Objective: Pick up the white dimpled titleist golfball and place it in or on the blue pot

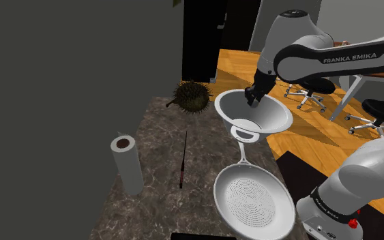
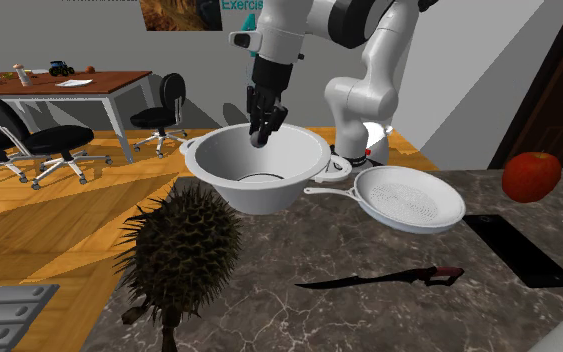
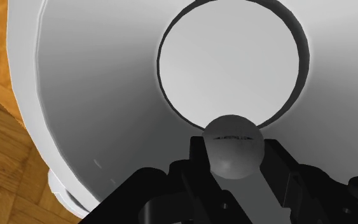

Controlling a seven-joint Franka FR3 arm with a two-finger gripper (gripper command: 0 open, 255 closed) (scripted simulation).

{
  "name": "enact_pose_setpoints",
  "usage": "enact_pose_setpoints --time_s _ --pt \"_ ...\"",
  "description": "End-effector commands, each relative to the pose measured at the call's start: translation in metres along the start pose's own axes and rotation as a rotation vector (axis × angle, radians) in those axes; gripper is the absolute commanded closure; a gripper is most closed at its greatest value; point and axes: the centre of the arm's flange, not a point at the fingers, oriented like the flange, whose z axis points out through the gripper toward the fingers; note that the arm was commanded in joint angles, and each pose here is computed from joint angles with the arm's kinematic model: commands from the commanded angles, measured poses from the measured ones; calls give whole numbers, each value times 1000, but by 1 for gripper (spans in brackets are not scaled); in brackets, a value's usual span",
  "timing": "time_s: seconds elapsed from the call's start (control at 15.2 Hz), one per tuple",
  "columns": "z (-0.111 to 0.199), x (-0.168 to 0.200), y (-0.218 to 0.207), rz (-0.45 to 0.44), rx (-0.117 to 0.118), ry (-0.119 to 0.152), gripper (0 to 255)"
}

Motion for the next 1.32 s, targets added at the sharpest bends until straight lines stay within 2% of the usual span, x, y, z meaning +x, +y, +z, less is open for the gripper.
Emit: enact_pose_setpoints --time_s 0.0,0.4,0.46,0.79,1.06,1.25 --pt "2 -1 0 0 0 1 255" --pt "2 -1 0 0 0 0 255" --pt "2 -1 0 0 0 0 0" --pt "2 -1 0 0 0 0 0" --pt "-48 -1 0 0 0 1 0" --pt "-48 -1 0 0 0 1 0"
